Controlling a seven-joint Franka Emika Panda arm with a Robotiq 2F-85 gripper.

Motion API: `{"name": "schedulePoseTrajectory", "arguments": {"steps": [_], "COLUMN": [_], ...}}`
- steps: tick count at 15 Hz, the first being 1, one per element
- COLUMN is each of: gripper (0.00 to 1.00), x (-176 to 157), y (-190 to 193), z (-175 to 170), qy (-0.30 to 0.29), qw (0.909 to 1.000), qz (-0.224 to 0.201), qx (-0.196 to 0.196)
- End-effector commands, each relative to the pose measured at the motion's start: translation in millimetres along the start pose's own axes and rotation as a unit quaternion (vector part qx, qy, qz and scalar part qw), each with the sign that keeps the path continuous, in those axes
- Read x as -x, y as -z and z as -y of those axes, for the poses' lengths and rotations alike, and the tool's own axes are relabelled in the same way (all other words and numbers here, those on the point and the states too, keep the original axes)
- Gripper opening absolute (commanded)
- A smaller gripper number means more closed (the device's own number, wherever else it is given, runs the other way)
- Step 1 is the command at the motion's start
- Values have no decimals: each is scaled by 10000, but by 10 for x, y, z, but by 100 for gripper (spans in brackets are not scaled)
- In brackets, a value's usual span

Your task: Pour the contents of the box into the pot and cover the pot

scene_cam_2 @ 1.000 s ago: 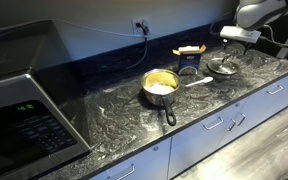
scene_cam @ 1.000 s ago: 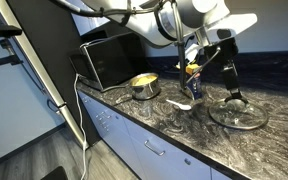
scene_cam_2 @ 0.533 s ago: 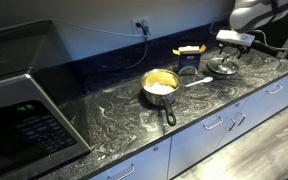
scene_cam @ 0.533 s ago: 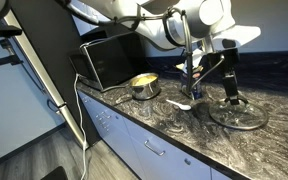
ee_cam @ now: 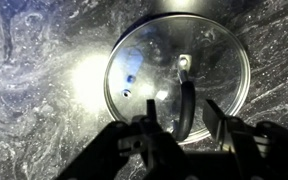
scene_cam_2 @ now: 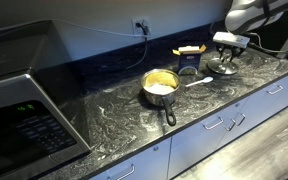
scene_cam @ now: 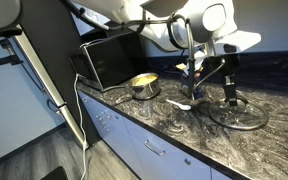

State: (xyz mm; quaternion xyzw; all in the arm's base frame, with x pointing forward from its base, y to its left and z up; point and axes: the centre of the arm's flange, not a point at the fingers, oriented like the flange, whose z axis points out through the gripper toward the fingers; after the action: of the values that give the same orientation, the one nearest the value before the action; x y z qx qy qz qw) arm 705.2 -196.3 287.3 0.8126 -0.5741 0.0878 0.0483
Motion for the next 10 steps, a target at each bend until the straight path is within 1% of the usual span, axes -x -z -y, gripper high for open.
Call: {"name": "schedulePoseTrajectory", "arguments": {"steps": [1, 4, 5, 6, 7, 8, 10], "gripper": [24, 1, 0, 1, 4, 4, 4], "x": [-62, -31, 0, 22, 58, 85, 152], "y": [-5, -4, 60, 120, 217, 287, 479], "z": [87, 73, 25, -31, -121, -182, -350], "qy": [-37, -132, -194, -260, -361, -472, -697], "qw": [9999, 9999, 9997, 9995, 9991, 9985, 9971], "qz": [126, -14, -97, -161, -226, -287, -300], "qx": [29, 94, 100, 100, 65, 61, -1]}}
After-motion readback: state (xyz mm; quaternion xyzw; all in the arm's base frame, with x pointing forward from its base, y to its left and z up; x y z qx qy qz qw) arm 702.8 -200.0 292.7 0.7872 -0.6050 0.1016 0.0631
